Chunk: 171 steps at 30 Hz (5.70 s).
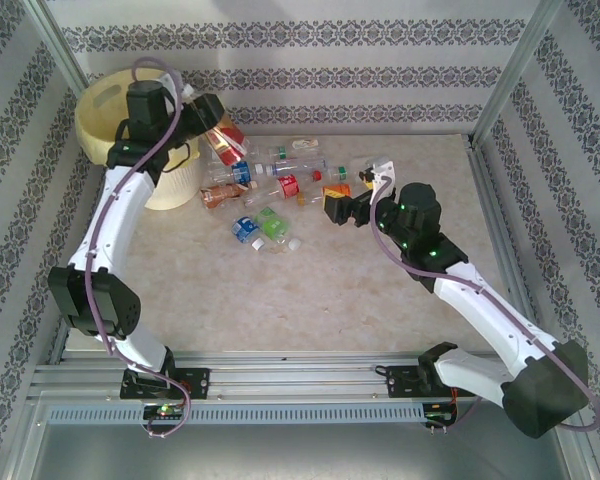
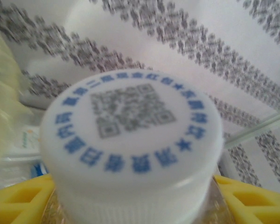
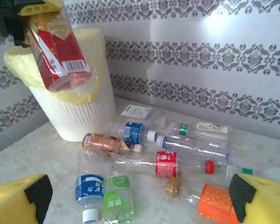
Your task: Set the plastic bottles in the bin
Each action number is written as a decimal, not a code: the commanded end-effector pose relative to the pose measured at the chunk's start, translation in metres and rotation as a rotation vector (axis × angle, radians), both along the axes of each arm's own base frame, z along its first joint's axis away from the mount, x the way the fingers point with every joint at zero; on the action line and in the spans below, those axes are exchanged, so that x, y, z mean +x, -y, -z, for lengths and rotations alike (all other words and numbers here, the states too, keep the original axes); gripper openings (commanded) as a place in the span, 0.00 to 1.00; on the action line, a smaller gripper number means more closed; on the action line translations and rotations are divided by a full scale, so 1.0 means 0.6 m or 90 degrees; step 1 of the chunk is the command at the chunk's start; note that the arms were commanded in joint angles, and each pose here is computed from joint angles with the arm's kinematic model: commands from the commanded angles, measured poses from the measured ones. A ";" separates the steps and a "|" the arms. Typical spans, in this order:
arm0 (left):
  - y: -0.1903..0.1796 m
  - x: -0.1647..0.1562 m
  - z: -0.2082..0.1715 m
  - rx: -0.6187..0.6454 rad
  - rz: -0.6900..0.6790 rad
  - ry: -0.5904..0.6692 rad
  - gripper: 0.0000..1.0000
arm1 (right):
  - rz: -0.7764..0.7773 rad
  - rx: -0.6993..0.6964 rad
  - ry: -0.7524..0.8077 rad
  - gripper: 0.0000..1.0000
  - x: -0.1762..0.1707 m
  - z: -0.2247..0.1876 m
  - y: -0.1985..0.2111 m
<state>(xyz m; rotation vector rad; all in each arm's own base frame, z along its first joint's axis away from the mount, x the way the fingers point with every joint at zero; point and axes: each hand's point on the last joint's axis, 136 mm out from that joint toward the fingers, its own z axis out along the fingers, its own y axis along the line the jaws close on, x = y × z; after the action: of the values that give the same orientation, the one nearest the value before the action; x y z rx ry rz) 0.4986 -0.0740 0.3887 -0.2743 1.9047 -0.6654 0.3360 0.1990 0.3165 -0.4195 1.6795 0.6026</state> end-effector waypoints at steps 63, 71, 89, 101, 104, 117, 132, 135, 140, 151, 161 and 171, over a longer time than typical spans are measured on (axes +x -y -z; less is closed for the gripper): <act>-0.229 0.157 0.047 0.294 -0.071 0.026 0.85 | 0.091 0.054 -0.062 0.98 0.016 -0.025 0.039; -0.199 0.114 -0.028 0.224 -0.059 0.063 0.95 | 0.219 0.090 -0.140 0.98 0.056 0.028 0.091; -0.082 0.000 -0.125 -0.032 0.089 0.156 1.00 | 0.386 0.303 -0.484 0.98 0.130 0.211 0.148; -0.009 -0.115 -0.061 -0.144 0.105 0.049 1.00 | 0.498 0.484 -0.678 0.93 0.204 0.307 0.113; -0.006 -0.142 -0.034 -0.155 0.085 0.032 1.00 | 0.506 0.527 -0.700 0.89 0.225 0.327 0.100; -0.014 -0.203 0.053 -0.119 0.055 -0.060 1.00 | 0.546 0.657 -0.781 0.77 0.286 0.417 0.051; -0.013 -0.208 0.085 -0.095 0.063 -0.089 1.00 | 0.569 0.652 -0.783 0.73 0.317 0.452 0.057; -0.010 -0.209 0.089 -0.092 0.071 -0.093 1.00 | 0.562 0.650 -0.781 0.70 0.328 0.457 0.054; -0.005 -0.207 0.093 -0.096 0.084 -0.099 1.00 | 0.566 0.641 -0.775 0.64 0.338 0.466 0.057; 0.067 -0.213 0.090 -0.049 0.192 -0.086 1.00 | 0.496 0.645 -0.677 0.48 0.317 0.392 0.069; 0.157 -0.202 0.123 0.065 0.294 -0.094 1.00 | 0.385 0.489 -0.520 0.42 0.233 0.269 0.077; 0.283 -0.222 0.124 0.166 0.470 -0.003 1.00 | 0.192 0.369 -0.371 0.40 0.182 0.115 0.033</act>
<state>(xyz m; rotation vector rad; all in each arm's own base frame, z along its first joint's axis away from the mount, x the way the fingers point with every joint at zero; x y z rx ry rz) 0.3716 -0.2263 0.2952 0.4439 2.1744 -0.9038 0.4544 0.1676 0.2326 0.6591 1.9487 1.0006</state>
